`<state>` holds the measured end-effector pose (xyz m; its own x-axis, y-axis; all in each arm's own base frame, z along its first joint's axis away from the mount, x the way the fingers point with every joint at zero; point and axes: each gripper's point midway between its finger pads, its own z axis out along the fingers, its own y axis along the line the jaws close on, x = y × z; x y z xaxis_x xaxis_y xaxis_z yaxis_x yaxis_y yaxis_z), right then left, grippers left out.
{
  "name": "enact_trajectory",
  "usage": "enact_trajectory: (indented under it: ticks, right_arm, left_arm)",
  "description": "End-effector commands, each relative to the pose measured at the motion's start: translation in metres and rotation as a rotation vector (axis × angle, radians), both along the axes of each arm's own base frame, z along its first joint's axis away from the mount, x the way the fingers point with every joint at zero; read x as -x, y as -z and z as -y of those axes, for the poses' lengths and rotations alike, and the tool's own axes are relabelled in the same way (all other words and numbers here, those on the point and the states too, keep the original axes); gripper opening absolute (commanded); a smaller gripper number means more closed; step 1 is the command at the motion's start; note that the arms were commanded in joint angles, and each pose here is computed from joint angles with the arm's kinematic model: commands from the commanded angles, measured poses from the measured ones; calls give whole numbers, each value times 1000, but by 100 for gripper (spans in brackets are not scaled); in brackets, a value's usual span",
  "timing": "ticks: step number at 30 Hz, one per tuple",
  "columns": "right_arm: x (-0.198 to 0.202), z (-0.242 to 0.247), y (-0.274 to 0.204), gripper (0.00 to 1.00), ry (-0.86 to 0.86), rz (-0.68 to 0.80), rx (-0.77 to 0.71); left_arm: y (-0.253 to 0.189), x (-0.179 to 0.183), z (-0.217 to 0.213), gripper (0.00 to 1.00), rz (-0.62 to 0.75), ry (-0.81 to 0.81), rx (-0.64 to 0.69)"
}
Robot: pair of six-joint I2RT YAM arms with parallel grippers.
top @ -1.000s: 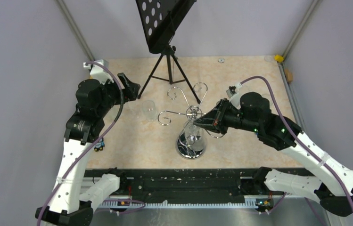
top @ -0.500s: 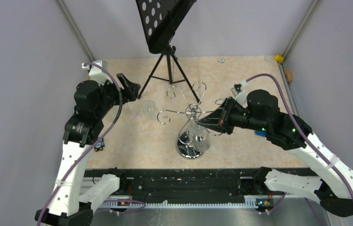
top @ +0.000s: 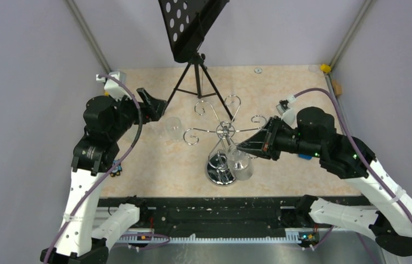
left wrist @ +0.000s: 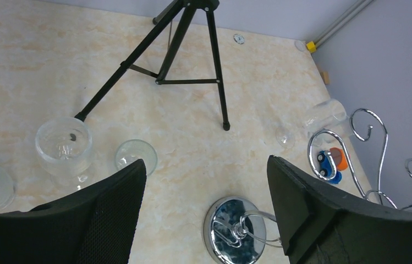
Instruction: Take the wine glass off the wine glass rack
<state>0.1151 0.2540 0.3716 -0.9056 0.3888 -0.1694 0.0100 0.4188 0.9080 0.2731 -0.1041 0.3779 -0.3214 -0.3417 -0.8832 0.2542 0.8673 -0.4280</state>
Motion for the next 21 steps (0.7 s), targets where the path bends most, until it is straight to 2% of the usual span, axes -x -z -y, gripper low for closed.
enact_trajectory:
  ticks: [1,17,21]
  right_arm:
    - [13,13,-68,0,-6,130,-182]
    - [36,28,-136,0,-56,238,-321]
    - [34,25,-161,0,-64,309,-404]
  left_arm:
    - [-40,11,10,84,121,71,54]
    - [-67,20,30,83,168,179,146]
    - [-73,22,35,83,176,208,168]
